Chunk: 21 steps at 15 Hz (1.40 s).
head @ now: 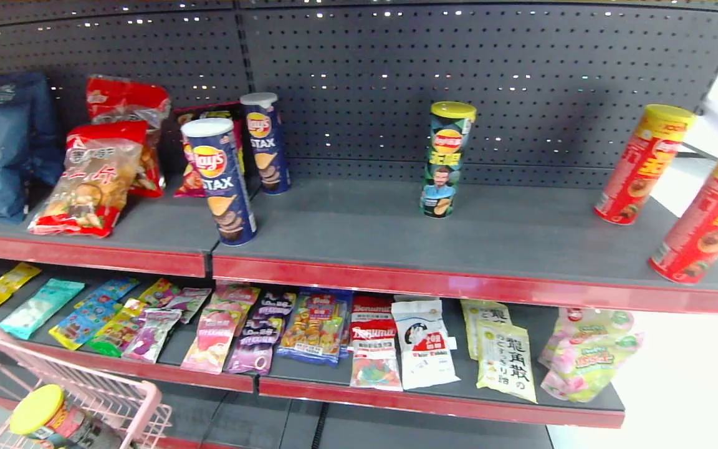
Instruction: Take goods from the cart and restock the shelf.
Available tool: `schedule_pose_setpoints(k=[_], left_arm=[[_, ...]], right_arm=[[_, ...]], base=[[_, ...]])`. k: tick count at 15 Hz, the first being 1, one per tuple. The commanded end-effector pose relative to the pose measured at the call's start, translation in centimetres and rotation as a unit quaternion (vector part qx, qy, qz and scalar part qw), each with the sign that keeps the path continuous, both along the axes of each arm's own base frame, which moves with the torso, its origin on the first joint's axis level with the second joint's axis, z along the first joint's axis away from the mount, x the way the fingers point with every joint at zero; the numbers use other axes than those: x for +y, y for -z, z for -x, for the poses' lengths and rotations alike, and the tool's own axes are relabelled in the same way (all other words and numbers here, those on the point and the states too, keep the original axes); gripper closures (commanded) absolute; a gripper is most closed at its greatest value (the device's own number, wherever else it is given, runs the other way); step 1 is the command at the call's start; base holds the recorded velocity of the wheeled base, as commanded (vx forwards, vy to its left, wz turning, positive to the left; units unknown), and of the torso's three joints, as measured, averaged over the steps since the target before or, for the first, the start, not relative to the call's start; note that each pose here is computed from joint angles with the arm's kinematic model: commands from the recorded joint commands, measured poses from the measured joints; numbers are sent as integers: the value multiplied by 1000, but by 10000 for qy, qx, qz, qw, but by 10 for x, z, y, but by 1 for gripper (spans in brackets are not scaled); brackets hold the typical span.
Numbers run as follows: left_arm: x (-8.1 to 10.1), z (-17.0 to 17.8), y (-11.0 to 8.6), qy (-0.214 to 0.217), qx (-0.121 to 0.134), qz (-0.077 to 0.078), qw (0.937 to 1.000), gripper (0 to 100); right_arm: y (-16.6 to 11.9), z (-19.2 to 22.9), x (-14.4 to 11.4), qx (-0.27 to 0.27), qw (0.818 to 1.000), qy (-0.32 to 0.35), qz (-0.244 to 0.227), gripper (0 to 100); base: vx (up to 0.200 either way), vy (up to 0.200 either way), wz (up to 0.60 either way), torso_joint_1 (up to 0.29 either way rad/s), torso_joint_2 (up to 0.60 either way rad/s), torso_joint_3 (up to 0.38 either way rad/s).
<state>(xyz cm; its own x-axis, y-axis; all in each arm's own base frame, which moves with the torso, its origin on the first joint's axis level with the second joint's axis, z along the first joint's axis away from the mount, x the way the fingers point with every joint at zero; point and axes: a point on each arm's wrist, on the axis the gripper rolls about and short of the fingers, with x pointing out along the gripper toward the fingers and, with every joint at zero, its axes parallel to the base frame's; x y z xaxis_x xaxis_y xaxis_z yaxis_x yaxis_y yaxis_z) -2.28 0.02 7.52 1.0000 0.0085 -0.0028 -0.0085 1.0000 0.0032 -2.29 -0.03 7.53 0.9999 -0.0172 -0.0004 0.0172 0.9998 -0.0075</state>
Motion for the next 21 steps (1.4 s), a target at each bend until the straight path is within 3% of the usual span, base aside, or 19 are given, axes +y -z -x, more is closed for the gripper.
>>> schedule_pose_setpoints(k=[1, 10, 15, 21], left_arm=[[0, 0, 0, -3, 2, 1, 10000, 0], [0, 0, 0, -3, 2, 1, 10000, 0], [0, 0, 0, -3, 2, 1, 10000, 0], [0, 0, 0, -3, 1, 8, 10000, 0]], right_arm=[[0, 0, 0, 13, 10000, -2, 1, 0], [0, 0, 0, 6, 10000, -2, 1, 0], [0, 0, 0, 5, 10000, -2, -22, 0], [0, 0, 0, 5, 10000, -2, -30, 0]], base=[[0, 0, 600, 7, 2, -2], [0, 0, 600, 1, 1, 4], [0, 0, -240, -4, 10, 12], [0, 0, 0, -146, 381, 223]])
